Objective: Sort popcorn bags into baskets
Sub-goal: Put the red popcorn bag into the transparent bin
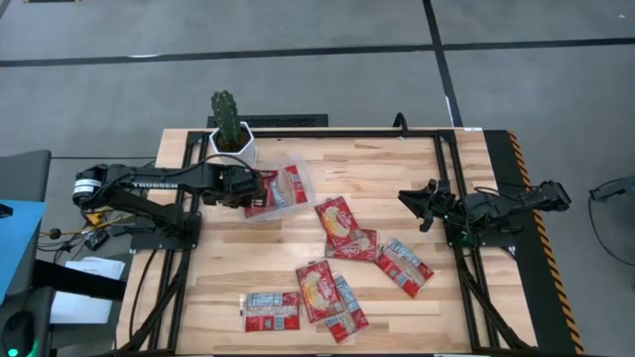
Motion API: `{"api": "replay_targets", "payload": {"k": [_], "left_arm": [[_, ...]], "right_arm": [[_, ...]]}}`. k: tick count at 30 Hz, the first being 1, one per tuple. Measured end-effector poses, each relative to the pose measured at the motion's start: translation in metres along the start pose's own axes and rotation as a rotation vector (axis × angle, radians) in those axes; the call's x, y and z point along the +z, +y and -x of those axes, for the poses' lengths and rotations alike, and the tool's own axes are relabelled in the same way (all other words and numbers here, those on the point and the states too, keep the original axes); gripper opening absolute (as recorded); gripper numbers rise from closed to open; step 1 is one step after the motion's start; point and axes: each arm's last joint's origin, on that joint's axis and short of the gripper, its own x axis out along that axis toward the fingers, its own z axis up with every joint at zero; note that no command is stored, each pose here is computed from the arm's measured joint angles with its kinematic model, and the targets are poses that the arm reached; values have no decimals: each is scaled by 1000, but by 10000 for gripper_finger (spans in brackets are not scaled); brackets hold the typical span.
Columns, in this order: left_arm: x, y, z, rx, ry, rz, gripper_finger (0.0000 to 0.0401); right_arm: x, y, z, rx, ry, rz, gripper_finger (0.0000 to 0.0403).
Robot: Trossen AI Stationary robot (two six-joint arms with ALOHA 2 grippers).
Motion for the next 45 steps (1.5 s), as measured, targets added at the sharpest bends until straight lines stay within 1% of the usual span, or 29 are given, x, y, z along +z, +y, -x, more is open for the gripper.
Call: {"api": "replay_targets", "payload": {"k": [4, 5, 6, 8, 11, 12, 13, 14, 16, 19, 21, 23, 24, 26, 28, 34, 40, 42, 45], "left_arm": [[0, 0, 0, -2, 0, 1, 134], [0, -1, 0, -16, 1, 5, 142], [1, -5, 0, -53, 6, 9, 149], [3, -17, 3, -198, 22, 23, 158], [5, -44, 12, -502, 30, 22, 164], [4, -53, 15, -581, 27, 21, 164], [1, -61, 16, -637, 25, 16, 164], [-3, -67, 14, -666, 32, 13, 164], [-15, -75, 7, -664, 77, 13, 164], [-38, -83, -13, -586, 157, 38, 164], [-51, -89, -26, -546, 190, 62, 164], [-61, -95, -36, -544, 188, 89, 165], [-64, -99, -40, -560, 183, 102, 165], [-68, -105, -45, -593, 176, 121, 165], [-71, -110, -49, -618, 172, 135, 165], [-74, -111, -56, -595, 144, 151, 165], [-72, -112, -55, -601, 84, 161, 165], [-73, -111, -55, -600, 80, 144, 165], [-75, -111, -55, -599, 52, 131, 165]], "right_arm": [[0, 0, 0, 0, 0, 0, 122], [0, 0, 0, 0, 0, 0, 122], [0, 0, 0, 0, 0, 0, 123], [0, 0, 0, 0, 0, 0, 124], [0, 0, 0, 0, 0, -1, 126], [0, 0, 0, 0, 0, -1, 127], [0, 0, 0, 1, 0, -2, 128], [0, 0, 0, 2, 1, -4, 128], [0, 0, 0, 3, 2, -4, 128], [-1, 0, 0, 2, 9, -37, 122], [-5, 0, -3, -13, 43, -46, 114], [-10, 0, -5, -23, 97, -51, 103], [-13, 0, -7, -34, 134, -54, 97], [-17, 1, -9, -71, 223, -64, 84], [-21, 1, -11, -135, 317, -50, 68], [-12, 17, -28, -265, 477, 39, 12], [-12, 27, -59, -401, 598, 147, 14], [-16, 27, -69, -417, 650, 184, 8], [-21, 28, -83, -423, 672, 193, 6]]}}
